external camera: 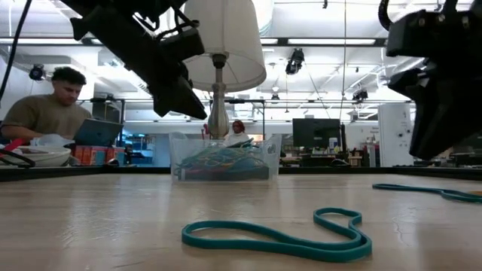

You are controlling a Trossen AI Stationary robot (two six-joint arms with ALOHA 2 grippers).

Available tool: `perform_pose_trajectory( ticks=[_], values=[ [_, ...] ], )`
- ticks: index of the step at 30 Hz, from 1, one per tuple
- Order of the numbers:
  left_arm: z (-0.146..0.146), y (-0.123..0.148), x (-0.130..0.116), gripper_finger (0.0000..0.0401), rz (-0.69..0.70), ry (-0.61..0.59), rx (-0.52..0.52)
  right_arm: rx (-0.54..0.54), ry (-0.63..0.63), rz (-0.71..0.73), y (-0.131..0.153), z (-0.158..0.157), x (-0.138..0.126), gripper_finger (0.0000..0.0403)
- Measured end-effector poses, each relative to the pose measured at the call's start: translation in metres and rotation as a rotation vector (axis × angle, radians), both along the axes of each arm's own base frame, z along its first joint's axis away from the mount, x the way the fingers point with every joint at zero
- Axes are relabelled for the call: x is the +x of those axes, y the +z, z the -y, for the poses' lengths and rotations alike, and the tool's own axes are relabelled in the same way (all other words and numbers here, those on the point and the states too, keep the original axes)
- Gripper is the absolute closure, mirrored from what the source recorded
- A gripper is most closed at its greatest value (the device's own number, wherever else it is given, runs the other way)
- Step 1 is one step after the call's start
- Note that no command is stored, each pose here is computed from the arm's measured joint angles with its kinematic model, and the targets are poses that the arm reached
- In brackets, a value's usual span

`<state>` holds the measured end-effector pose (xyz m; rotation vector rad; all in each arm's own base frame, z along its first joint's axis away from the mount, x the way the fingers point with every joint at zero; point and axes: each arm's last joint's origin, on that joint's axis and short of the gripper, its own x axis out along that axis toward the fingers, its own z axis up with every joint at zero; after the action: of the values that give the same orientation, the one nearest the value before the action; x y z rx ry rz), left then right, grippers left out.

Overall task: Pick and place rubber bands into bin
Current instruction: Put the blue rubber band into the transparent container

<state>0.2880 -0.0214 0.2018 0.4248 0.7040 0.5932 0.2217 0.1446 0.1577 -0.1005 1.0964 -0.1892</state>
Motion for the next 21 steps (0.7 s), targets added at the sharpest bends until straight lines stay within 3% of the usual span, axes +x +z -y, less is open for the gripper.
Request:
perform_pose_trajectory(
  ticks=[10,21],
  values=[
    [0.011,0.004,0.0,0.0255,0.011,-0.039,-0.003,0.006,-0.146,-0.023,-0.018,0.016,-0.009,0.0346],
    [0.018,0.015,-0.007,0.0255,0.044,-0.065,-0.01,0.0,-0.159,0.055,-0.03,0.041,0.004,0.034]
  ],
)
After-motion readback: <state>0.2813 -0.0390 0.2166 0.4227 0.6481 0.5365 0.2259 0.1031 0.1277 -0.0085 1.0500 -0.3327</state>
